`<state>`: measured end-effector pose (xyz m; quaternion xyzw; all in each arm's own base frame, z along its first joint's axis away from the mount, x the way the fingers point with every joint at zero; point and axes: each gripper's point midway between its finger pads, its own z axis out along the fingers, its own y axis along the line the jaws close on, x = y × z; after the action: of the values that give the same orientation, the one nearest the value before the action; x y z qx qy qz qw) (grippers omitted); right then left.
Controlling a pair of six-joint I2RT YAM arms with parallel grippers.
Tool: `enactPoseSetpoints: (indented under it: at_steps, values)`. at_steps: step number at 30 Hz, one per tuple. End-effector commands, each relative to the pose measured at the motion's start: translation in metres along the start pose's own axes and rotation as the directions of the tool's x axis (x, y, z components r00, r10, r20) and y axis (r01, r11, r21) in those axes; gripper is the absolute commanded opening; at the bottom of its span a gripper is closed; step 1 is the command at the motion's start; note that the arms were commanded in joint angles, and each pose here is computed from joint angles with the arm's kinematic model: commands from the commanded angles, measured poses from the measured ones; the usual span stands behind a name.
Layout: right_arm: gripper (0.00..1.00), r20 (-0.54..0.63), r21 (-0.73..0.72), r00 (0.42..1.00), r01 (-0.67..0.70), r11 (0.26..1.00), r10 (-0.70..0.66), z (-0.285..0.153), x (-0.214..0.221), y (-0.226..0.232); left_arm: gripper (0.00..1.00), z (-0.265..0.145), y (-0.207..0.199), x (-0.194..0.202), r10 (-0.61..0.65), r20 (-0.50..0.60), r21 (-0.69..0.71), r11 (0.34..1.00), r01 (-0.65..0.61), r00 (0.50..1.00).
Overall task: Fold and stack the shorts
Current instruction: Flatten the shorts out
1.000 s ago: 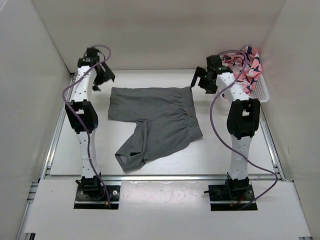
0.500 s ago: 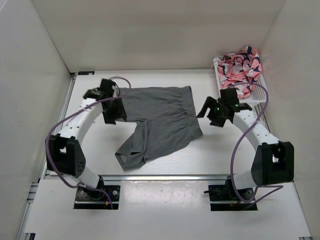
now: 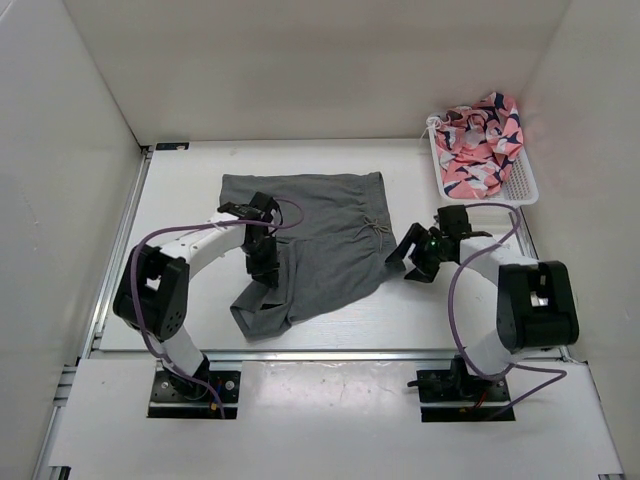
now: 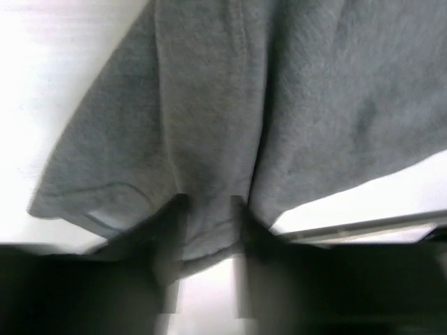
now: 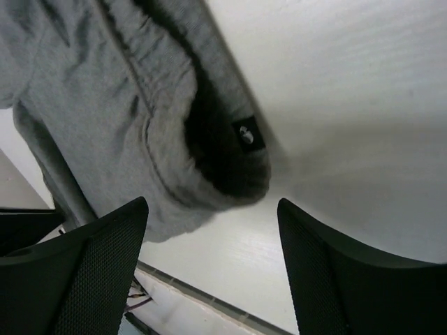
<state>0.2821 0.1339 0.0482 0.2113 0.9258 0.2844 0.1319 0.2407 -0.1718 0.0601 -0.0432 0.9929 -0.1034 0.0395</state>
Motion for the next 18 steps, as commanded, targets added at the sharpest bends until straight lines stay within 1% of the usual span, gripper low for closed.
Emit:
enactPoseSetpoints:
  at_steps: [1, 2, 3, 4, 5, 7, 8, 9, 10, 11, 13, 14, 15, 17, 18]
  values:
    - [0.77, -0.011, -0.053, 1.000, -0.027, 0.998, 0.026, 0.016, -0.007, 0.010, 0.25, 0.004, -0.006, -0.005, -0.001, 0.007, 0.024, 1.000, 0.001, 1.000]
    - [0.70, -0.015, -0.049, 0.999, -0.029, 0.998, 0.029, 0.020, -0.007, 0.008, 0.13, 0.004, -0.006, -0.005, -0.001, 0.007, 0.024, 1.000, 0.001, 1.000]
    - [0.64, -0.001, -0.050, 1.000, -0.023, 0.998, 0.023, 0.023, -0.012, 0.013, 0.10, 0.004, -0.006, -0.005, -0.001, 0.007, 0.024, 1.000, 0.001, 1.000]
    - [0.57, 0.005, -0.046, 1.000, -0.012, 0.999, 0.012, 0.025, -0.014, 0.016, 0.10, 0.004, -0.008, -0.004, -0.001, 0.000, 0.034, 0.999, 0.001, 1.000]
    - [0.31, 0.010, -0.028, 1.000, -0.016, 0.999, 0.016, 0.026, -0.016, 0.014, 0.10, 0.004, -0.004, -0.007, -0.005, 0.003, 0.034, 0.999, 0.005, 1.000]
    - [0.08, 0.022, -0.002, 1.000, -0.008, 1.000, 0.008, 0.026, -0.019, 0.015, 0.10, -0.003, 0.003, -0.012, -0.031, 0.020, 0.028, 0.999, 0.030, 0.999]
    - [0.00, 0.026, 0.023, 1.000, -0.015, 1.000, 0.014, 0.026, -0.019, 0.010, 0.10, -0.016, 0.010, -0.021, -0.060, 0.056, 0.029, 0.998, 0.059, 0.997]
    - [0.00, 0.015, 0.028, 1.000, -0.011, 1.000, 0.011, 0.026, -0.015, 0.010, 0.10, -0.023, 0.016, -0.026, -0.066, 0.075, 0.020, 0.998, 0.065, 0.995]
    - [0.00, 0.023, 0.021, 1.000, -0.006, 1.000, 0.006, 0.024, -0.016, 0.013, 0.10, -0.031, 0.028, -0.030, -0.089, 0.093, -0.018, 0.996, 0.091, 0.992]
    - [0.00, 0.023, 0.039, 1.000, -0.012, 0.999, 0.011, 0.025, -0.013, 0.006, 0.10, -0.044, 0.045, -0.040, -0.134, 0.132, -0.031, 0.990, 0.140, 0.982]
    - [0.00, 0.031, 0.046, 0.999, -0.011, 0.999, 0.010, 0.021, -0.011, 0.004, 0.10, -0.065, 0.067, -0.060, -0.173, 0.206, -0.072, 0.979, 0.192, 0.963]
    - [0.00, 0.033, 0.045, 0.999, -0.020, 0.999, 0.018, 0.020, -0.010, 0.004, 0.10, -0.072, 0.081, -0.064, -0.195, 0.218, -0.100, 0.970, 0.220, 0.956]
    - [0.00, 0.033, 0.045, 0.999, -0.020, 0.999, 0.018, 0.020, -0.010, 0.004, 0.10, -0.080, 0.101, -0.081, -0.250, 0.260, -0.114, 0.951, 0.287, 0.933]
    - [0.00, 0.033, 0.052, 0.999, -0.010, 0.999, 0.008, 0.021, -0.008, 0.005, 0.10, -0.079, 0.130, -0.090, -0.332, 0.292, -0.170, 0.905, 0.390, 0.897]
    - [0.00, 0.026, 0.063, 1.000, -0.003, 0.998, 0.002, 0.023, -0.003, 0.003, 0.14, -0.068, 0.150, -0.097, -0.399, 0.285, -0.178, 0.871, 0.458, 0.871]
